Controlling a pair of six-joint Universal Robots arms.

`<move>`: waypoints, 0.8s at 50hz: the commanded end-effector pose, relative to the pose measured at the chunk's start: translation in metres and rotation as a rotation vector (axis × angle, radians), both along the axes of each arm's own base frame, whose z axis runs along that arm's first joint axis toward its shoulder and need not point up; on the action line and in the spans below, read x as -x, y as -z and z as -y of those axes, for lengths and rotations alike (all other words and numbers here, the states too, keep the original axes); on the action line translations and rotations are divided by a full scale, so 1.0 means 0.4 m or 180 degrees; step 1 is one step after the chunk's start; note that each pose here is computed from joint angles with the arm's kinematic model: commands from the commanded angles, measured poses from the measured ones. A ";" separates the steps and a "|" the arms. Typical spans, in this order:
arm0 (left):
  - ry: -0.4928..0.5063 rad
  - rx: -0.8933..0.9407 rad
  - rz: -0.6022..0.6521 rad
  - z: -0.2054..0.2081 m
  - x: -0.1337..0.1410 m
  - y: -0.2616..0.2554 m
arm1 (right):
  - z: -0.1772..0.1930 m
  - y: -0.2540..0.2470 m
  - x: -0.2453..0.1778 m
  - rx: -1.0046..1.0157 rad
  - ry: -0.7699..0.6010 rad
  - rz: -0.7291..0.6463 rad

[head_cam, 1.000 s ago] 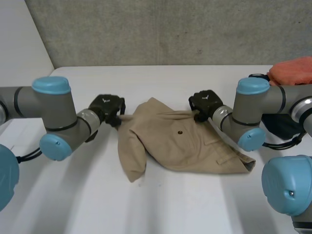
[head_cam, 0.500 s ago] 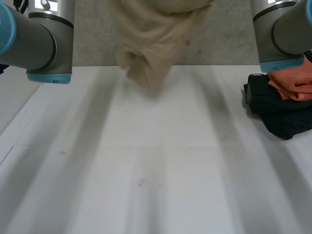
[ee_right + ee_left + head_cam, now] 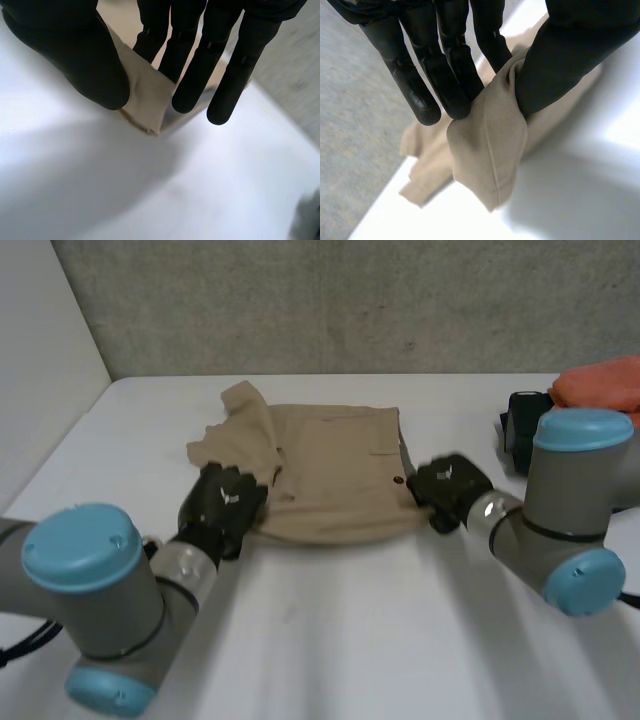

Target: Fold the laundry.

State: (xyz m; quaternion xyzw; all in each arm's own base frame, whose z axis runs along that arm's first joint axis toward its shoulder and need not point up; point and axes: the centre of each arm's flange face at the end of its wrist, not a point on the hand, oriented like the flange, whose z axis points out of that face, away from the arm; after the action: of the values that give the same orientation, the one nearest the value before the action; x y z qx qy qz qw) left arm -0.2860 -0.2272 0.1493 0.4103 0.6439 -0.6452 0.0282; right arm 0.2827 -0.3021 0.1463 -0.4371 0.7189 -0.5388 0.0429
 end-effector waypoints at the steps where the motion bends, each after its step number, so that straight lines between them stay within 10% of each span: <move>1: -0.0248 -0.0179 0.0220 -0.088 -0.034 -0.035 | -0.089 -0.004 0.050 -0.0408 -0.0064 -0.0309; 20: -0.0249 -0.0227 0.0114 -0.069 -0.069 -0.070 | -0.110 -0.009 0.085 -0.0161 -0.0067 -0.0107; 30: 0.0846 -0.0191 -0.0233 0.009 -0.048 -0.109 | -0.121 0.004 0.085 -0.0198 -0.0082 -0.0119; 40: 0.0719 -0.0619 -0.0162 0.045 -0.088 -0.050 | -0.119 0.008 0.087 -0.0165 -0.0072 -0.0119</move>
State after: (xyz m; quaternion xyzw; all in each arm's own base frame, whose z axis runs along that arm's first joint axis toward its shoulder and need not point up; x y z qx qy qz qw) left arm -0.2612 -0.2418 0.1795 0.4713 0.6236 -0.6143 -0.1082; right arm 0.2484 -0.2537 0.1431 -0.4545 0.7291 -0.5094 0.0490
